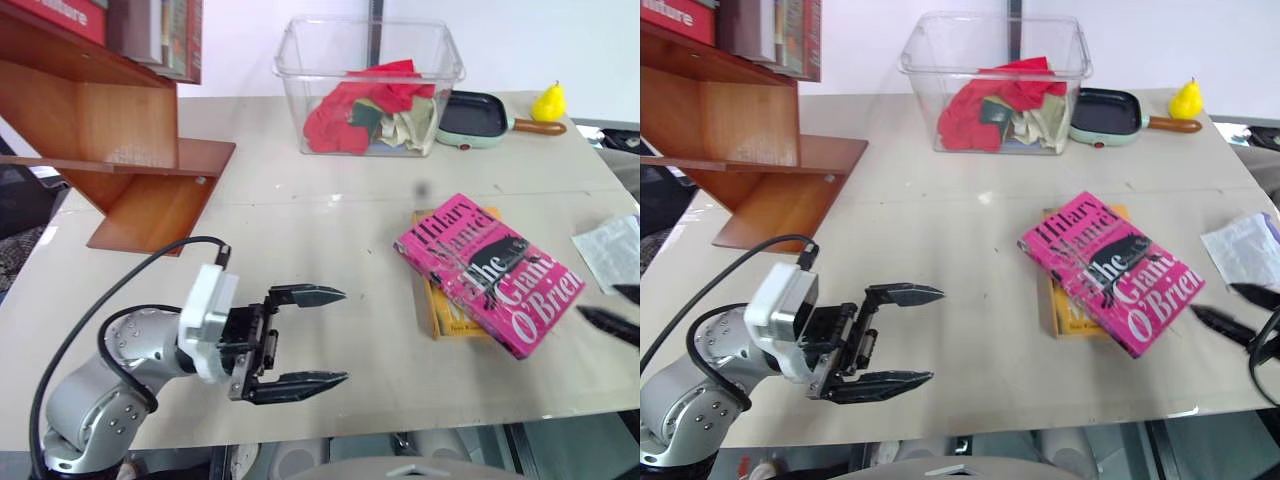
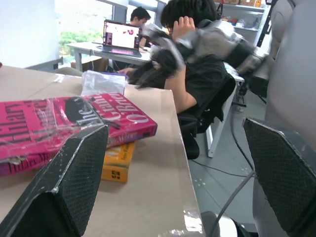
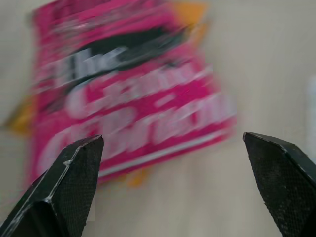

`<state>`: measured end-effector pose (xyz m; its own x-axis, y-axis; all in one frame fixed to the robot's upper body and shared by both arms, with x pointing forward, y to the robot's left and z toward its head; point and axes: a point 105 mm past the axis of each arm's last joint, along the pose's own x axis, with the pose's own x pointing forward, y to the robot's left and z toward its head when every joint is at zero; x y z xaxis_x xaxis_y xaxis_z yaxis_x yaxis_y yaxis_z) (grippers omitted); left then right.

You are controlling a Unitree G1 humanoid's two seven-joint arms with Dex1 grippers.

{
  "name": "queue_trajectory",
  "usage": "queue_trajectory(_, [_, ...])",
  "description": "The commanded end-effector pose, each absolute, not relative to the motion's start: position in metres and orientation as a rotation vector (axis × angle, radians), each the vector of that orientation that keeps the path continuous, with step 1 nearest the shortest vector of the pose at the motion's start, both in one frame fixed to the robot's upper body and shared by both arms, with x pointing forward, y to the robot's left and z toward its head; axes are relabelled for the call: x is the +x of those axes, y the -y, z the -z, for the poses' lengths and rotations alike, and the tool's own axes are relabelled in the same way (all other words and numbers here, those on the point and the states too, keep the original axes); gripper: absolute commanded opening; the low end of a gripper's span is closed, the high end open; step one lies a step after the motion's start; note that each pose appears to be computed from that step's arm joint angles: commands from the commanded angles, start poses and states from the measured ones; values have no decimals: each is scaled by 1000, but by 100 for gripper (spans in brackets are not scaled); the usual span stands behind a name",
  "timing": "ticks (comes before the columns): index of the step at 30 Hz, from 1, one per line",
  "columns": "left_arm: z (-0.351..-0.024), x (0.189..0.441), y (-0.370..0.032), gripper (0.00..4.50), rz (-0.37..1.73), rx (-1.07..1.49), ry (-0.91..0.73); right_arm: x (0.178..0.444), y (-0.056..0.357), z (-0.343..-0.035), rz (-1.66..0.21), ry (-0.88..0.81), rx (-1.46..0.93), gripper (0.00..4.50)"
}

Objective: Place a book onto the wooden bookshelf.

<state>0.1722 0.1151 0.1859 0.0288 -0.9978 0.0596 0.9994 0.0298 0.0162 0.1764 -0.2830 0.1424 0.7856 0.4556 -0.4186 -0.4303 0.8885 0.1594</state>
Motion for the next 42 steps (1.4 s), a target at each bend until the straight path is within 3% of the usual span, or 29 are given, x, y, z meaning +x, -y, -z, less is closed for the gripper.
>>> queue_trajectory(1, [-184, 178, -125, 450, 1565, -1, 48, 154, 257, -130, -454, -476, 139, 447])
queue_trajectory(5, [-185, 189, -130, 450, 1573, 7, 44, 145, 249, -117, -406, -471, 218, 447])
queue_trajectory(9, [-186, 193, -132, 450, 1582, 11, 42, 154, 239, -126, -414, -380, 147, 447])
queue_trajectory(27, [-184, 184, -132, 450, 1564, -8, 37, 156, 237, -109, -406, -374, 55, 447])
queue_trajectory(31, [-183, 185, -132, 450, 1562, -10, 36, 172, 256, -107, -326, -358, -10, 447])
queue_trajectory(42, [-180, 187, -132, 450, 1539, -13, 28, 218, 211, -118, -567, -297, -29, 447])
